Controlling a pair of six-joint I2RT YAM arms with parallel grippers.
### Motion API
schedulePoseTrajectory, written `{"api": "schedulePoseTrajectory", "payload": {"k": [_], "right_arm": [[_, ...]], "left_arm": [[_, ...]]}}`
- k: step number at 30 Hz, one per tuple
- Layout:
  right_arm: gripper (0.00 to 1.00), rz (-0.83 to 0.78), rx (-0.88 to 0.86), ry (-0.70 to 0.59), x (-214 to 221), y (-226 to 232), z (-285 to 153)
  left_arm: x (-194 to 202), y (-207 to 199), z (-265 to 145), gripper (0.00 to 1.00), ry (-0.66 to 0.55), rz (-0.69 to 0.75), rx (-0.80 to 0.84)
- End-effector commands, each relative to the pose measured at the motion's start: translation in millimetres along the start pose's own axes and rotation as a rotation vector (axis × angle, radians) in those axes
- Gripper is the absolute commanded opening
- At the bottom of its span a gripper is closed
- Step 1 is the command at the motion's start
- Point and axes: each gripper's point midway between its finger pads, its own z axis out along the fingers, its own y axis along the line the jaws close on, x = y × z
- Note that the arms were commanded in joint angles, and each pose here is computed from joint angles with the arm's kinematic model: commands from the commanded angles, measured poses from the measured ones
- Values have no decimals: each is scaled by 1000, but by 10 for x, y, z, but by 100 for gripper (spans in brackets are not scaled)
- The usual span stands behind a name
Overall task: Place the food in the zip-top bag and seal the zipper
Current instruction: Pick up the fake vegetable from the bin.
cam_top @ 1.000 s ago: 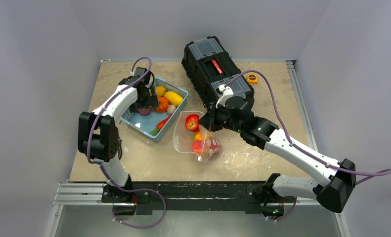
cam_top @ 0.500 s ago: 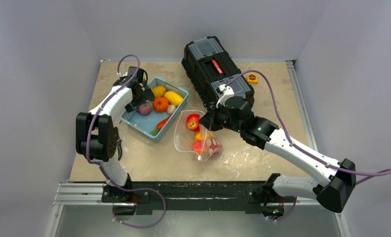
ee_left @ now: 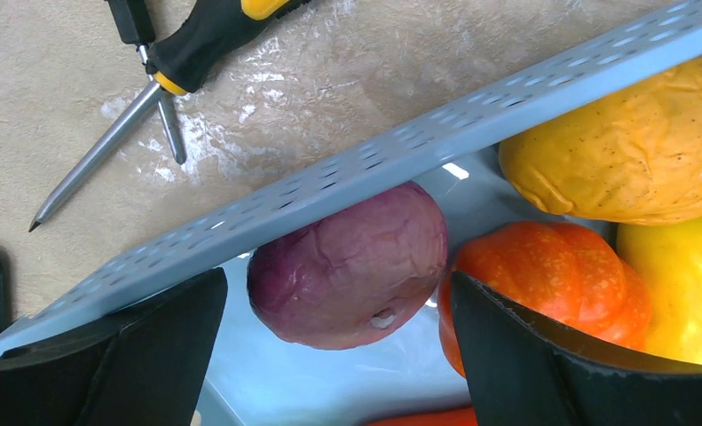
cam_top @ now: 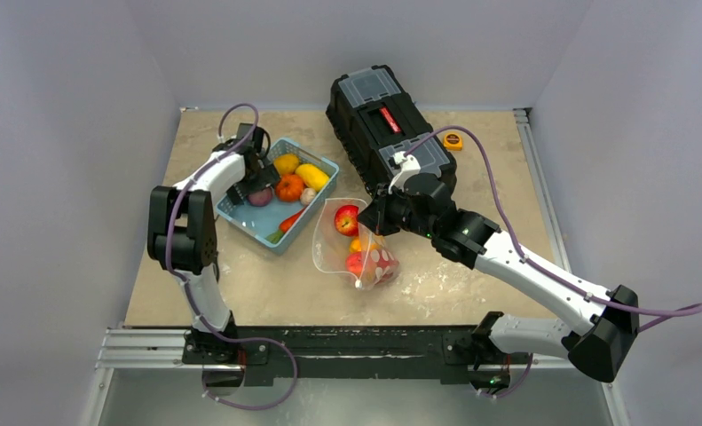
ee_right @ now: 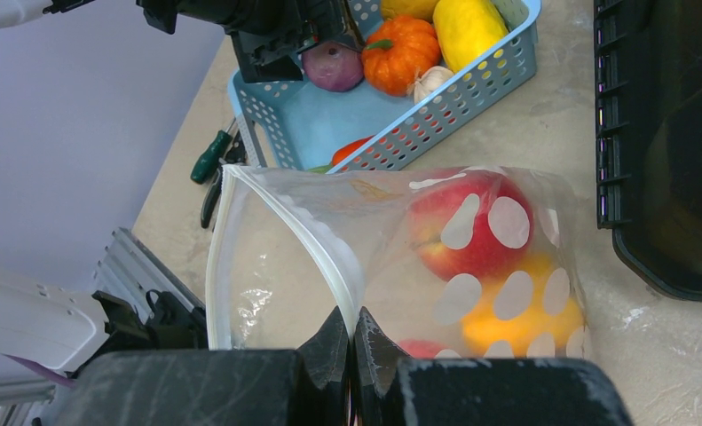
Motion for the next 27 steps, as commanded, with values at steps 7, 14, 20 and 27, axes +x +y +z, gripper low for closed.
{"api": "schedulePoseTrajectory", "payload": {"k": [7, 14, 20, 27], "right_arm": [[0, 0, -43, -83, -257, 164, -118], [0, 1, -48, -91, -291, 183, -148], [0, -1, -52, -97, -322, 207, -183], [0, 3, -50, -94, -316, 202, -149]], "left_arm": [[-207, -81, -21, 90, -48, -12, 21], [-175, -106, 30, 78, -25, -5, 28], [-209, -134, -60, 69, -37, -16, 55], [-280, -165, -302, 58, -72, -39, 115]]}}
